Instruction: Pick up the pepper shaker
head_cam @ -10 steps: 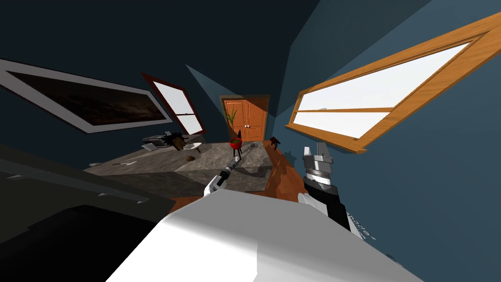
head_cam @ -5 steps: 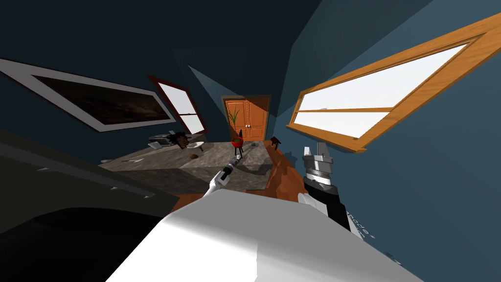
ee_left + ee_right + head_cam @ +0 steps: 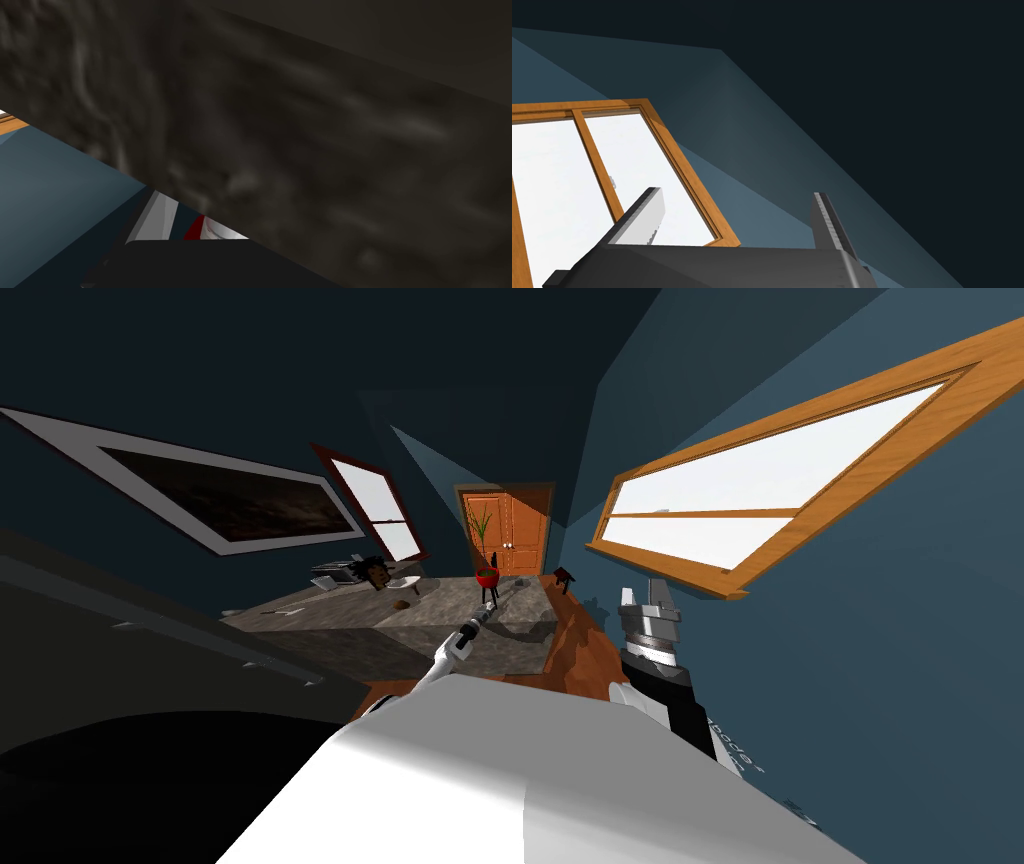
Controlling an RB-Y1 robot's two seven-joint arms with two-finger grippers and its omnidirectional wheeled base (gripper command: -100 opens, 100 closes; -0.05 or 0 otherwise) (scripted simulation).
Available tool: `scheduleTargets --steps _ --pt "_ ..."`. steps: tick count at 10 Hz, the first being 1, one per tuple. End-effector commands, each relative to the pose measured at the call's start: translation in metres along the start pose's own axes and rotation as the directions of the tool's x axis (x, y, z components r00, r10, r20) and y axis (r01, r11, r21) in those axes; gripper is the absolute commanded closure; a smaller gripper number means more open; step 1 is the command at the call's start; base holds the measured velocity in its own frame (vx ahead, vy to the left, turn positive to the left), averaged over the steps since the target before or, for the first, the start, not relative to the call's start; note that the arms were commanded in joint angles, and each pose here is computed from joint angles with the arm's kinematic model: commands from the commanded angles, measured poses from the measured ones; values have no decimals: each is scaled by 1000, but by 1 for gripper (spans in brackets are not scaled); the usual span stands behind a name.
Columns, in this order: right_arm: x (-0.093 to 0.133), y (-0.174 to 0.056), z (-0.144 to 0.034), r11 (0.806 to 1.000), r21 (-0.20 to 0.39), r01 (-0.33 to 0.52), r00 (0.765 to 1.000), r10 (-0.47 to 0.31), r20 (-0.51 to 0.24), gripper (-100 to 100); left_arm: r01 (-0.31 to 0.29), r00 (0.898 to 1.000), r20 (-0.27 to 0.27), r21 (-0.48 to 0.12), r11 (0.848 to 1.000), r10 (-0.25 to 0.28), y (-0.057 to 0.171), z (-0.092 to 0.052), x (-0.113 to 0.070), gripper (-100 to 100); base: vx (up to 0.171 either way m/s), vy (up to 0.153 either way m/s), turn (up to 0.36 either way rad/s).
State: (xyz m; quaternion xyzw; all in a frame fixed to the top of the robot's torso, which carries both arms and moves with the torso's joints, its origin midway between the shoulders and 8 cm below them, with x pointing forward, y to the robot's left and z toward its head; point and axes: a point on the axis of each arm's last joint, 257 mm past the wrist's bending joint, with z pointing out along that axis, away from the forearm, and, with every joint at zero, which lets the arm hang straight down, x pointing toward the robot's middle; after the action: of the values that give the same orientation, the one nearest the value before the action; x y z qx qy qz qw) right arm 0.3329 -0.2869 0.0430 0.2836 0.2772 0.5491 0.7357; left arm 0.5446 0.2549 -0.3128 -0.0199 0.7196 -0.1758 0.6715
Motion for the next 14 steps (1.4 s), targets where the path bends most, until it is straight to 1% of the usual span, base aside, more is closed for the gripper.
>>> scheduleTargets --steps 1,2,3,4,5,7,8,9,12,13,14 --pt "0 0 0 1000 0 0 1000 0 0 0 -2 1000 11 13 1000 2 -6 14 -5 -100 -56 4 62" --pt "0 0 0 1000 0 0 1000 0 0 0 -1 1000 9 16 1000 1 -7 20 -6 -100 -69 5 44" --pt "0 0 0 1000 0 0 1000 0 0 0 -3 1000 15 22 1000 3 -10 26 -12 -100 -34 2 2" --pt "0 0 0 1000 0 0 1000 0 0 0 4 1000 -9 10 1000 -4 -5 24 0 -100 -5 1 -10" --pt "0 0 0 1000 0 0 1000 0 0 0 1 1000 5 27 1000 -1 -13 38 -8 -100 -64 2 77" --pt "0 0 0 1000 0 0 1000 0 0 0 0 1000 7 35 999 0 -18 49 -14 -100 -51 6 15" --pt "0 0 0 1000 0 0 1000 0 0 0 7 1000 -14 24 1000 -6 -13 46 -4 -100 0 0 0" --pt "0 0 0 1000 0 0 1000 0 0 0 4 1000 2 44 999 -4 -24 60 -13 -100 -47 20 82" --pt "0 0 0 1000 0 0 1000 0 0 0 13 1000 -23 56 998 -11 -34 82 -12 -100 -90 4 42" --pt "0 0 0 1000 0 0 1000 0 0 0 12 1000 -22 60 998 -11 -37 87 -15 -100 -29 2 0" --pt "0 0 0 1000 0 0 1000 0 0 0 13 1000 -26 60 998 -11 -37 89 -15 -100 0 0 0"
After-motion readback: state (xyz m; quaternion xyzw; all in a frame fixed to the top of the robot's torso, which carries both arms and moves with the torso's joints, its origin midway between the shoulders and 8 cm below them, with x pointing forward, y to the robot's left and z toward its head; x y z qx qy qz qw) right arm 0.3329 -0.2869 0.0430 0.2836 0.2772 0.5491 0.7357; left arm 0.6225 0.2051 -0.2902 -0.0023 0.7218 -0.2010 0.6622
